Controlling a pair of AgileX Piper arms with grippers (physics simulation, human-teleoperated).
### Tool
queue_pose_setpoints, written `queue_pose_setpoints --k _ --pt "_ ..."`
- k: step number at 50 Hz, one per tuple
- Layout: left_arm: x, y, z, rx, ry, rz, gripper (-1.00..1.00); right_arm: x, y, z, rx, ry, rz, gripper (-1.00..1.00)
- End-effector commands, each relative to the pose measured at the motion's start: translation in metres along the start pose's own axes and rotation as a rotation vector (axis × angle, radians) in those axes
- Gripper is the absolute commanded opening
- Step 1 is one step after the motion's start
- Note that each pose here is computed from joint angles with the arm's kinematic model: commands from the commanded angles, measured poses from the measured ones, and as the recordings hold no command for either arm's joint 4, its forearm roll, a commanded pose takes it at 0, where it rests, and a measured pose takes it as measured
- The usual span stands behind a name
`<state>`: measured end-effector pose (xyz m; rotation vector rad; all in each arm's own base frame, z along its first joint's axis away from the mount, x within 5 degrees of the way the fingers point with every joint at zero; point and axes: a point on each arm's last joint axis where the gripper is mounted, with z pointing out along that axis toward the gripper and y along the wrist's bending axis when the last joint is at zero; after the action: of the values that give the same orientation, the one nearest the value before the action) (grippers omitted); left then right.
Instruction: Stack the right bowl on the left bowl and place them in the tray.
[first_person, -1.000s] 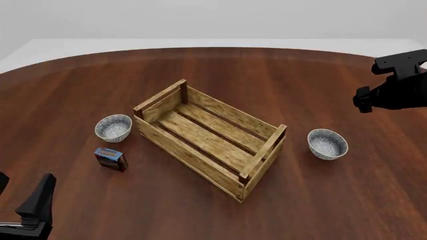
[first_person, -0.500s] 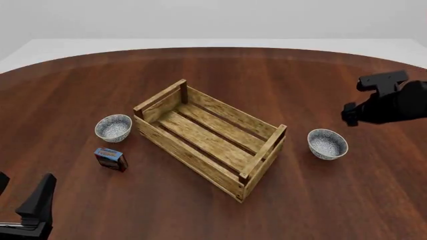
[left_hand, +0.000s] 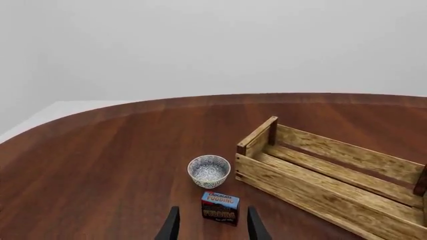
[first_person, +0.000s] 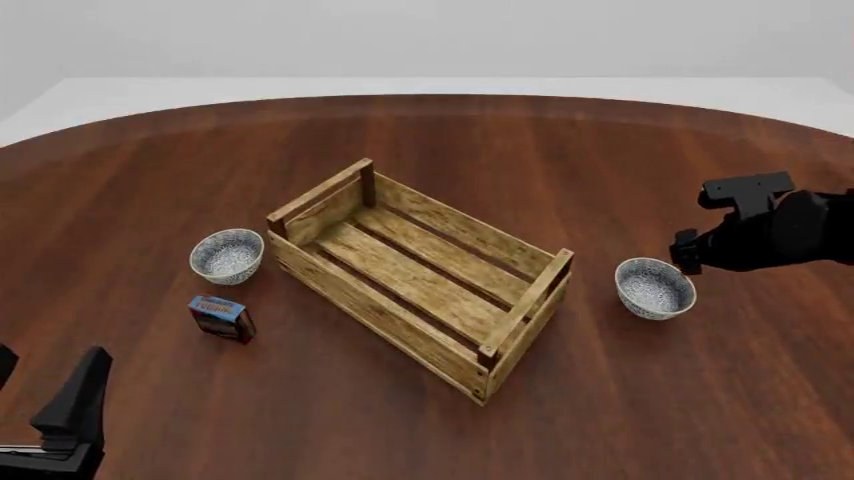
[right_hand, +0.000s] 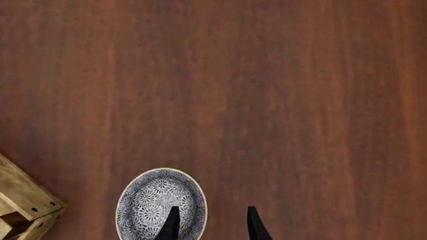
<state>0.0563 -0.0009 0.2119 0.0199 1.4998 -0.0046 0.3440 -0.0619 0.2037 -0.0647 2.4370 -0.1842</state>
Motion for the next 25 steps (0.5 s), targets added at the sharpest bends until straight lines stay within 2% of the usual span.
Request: queue_pose_setpoints --k 1,25 --pt "0.000 0.000 0.000 0.003 0.001 -0.005 1.00 0.009 0.004 0.013 -0.007 0.018 0.011 1.00" --pt "0.001 0.000 0.000 0.005 0.005 -0.004 1.00 0.028 0.009 0.043 -0.018 0.059 0.018 1.00"
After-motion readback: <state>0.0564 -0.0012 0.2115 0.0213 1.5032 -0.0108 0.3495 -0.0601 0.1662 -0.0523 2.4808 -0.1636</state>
